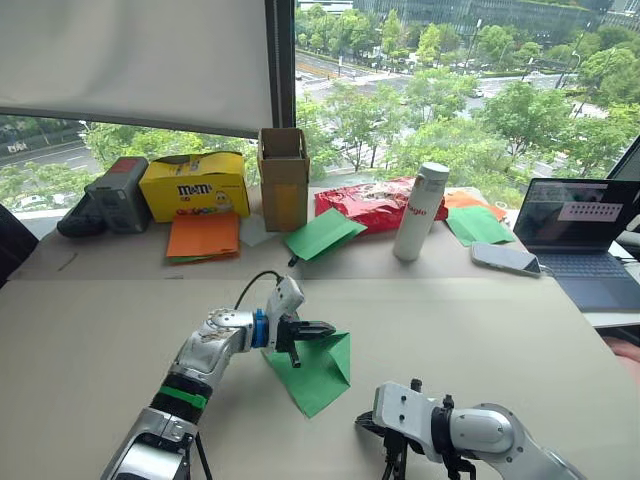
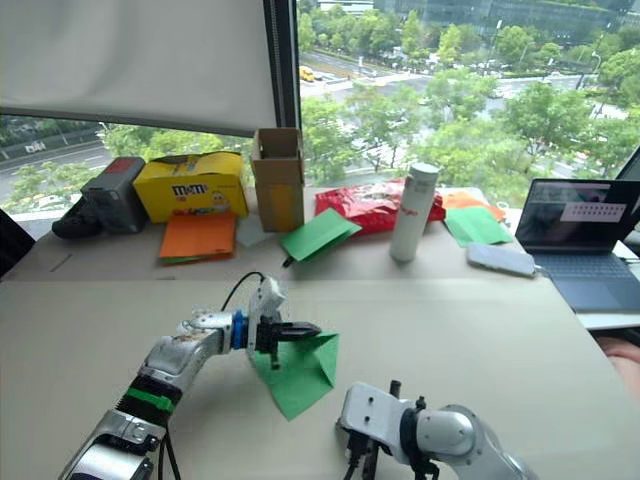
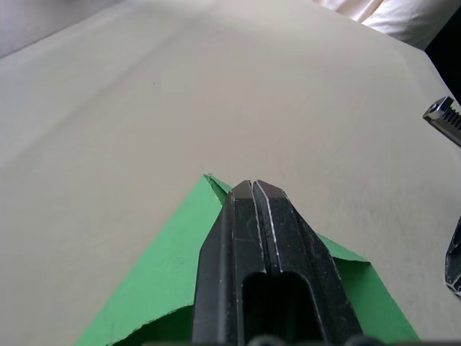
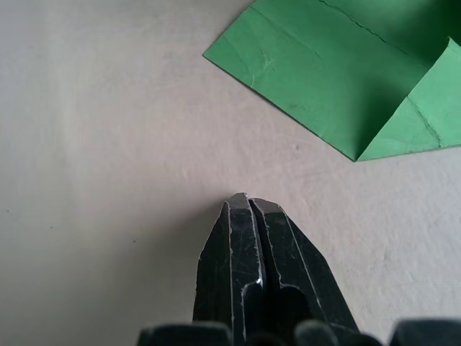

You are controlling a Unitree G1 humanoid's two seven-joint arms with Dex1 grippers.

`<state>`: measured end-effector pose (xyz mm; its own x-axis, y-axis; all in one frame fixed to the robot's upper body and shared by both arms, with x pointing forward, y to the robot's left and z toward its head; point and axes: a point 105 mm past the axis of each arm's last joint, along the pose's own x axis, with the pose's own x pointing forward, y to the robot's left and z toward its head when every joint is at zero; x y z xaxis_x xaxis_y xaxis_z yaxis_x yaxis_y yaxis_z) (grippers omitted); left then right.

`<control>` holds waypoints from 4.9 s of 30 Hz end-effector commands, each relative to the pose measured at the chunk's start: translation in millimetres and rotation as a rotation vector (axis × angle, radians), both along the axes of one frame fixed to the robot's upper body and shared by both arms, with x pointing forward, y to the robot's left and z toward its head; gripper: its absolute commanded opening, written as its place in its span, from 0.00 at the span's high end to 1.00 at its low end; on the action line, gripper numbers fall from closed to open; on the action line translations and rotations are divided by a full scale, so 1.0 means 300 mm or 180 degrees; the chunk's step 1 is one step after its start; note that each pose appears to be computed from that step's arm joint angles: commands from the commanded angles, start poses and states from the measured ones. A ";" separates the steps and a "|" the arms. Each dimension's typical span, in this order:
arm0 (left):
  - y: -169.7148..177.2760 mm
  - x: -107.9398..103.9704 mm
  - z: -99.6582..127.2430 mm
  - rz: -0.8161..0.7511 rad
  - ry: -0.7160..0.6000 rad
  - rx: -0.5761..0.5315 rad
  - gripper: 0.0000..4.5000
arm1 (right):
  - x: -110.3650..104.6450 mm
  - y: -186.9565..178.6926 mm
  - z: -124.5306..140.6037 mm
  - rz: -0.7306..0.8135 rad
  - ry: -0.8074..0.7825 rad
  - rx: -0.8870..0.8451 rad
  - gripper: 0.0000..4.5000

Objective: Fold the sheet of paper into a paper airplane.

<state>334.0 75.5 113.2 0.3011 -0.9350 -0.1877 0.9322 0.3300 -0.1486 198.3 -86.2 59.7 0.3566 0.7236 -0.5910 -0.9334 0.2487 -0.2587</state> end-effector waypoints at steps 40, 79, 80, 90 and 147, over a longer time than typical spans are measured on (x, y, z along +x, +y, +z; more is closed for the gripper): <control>0.171 -0.009 0.060 -0.0362 -0.1495 0.0695 0.59 | 0.186 -0.067 0.091 -0.0815 0.0056 0.0496 1.00; 0.189 -0.131 -0.027 0.0990 0.0112 0.1291 1.00 | 0.294 -0.076 0.116 -0.0952 -0.0308 0.0294 1.00; 0.193 -0.139 -0.032 0.1115 0.0161 0.1294 1.00 | 0.298 -0.071 0.115 -0.0932 -0.0310 0.0296 1.00; 0.144 -0.169 -0.046 0.1595 0.0276 0.1175 0.94 | 0.323 -0.046 0.120 -0.0806 -0.0341 0.0300 1.00; 0.218 -0.087 -0.157 -0.0358 -0.0064 0.0593 1.00 | 0.260 -0.070 0.147 -0.0983 -0.0291 0.0371 1.00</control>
<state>310.8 141.4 77.6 0.2199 -0.9221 -0.3183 0.9587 0.2646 -0.1044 277.6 -113.1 92.6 0.6193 0.6070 -0.4980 -0.7763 0.5684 -0.2726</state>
